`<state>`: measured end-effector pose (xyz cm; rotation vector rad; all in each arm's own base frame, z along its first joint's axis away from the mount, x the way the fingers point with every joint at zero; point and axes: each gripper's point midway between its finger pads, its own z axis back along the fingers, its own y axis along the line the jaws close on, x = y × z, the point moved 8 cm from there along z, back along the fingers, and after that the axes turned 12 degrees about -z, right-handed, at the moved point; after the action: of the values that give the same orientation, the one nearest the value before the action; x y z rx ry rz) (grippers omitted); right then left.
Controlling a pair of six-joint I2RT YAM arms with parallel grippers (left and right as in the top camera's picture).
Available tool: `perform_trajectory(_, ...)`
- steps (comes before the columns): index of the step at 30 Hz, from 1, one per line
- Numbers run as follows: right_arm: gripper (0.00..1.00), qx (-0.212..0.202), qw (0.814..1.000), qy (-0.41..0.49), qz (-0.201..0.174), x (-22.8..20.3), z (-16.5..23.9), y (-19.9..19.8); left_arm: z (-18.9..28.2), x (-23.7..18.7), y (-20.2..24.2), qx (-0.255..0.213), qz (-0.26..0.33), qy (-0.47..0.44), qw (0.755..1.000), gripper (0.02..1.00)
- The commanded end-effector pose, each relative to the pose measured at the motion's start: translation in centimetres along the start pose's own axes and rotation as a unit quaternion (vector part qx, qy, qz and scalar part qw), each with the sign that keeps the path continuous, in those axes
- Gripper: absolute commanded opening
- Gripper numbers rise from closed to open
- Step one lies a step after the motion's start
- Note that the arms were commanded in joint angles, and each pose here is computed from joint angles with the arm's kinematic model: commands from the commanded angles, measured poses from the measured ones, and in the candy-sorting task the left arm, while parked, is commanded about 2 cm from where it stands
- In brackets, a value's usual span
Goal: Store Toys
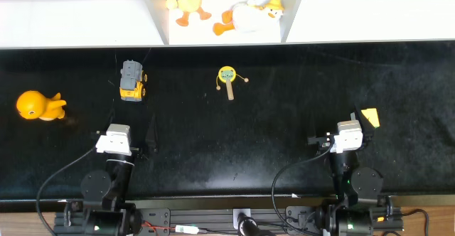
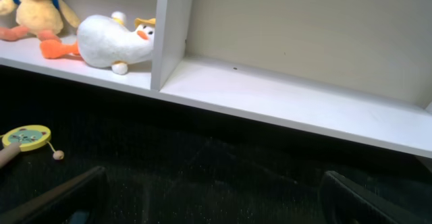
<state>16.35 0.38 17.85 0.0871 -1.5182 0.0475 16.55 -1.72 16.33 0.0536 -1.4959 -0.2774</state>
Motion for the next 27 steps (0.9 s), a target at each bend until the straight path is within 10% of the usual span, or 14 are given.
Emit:
perform_trajectory(1,0.993,0.001,1.000,-0.005,0.000,0.1,0.0,0.0,1.8,1.2,1.0,0.012,0.091,0.125,0.988,0.998)
perform_trajectory(27,0.996,0.001,1.000,-0.005,0.000,0.1,0.0,0.0,1.5,6.1,11.0,0.134,0.138,0.322,0.927,0.996)
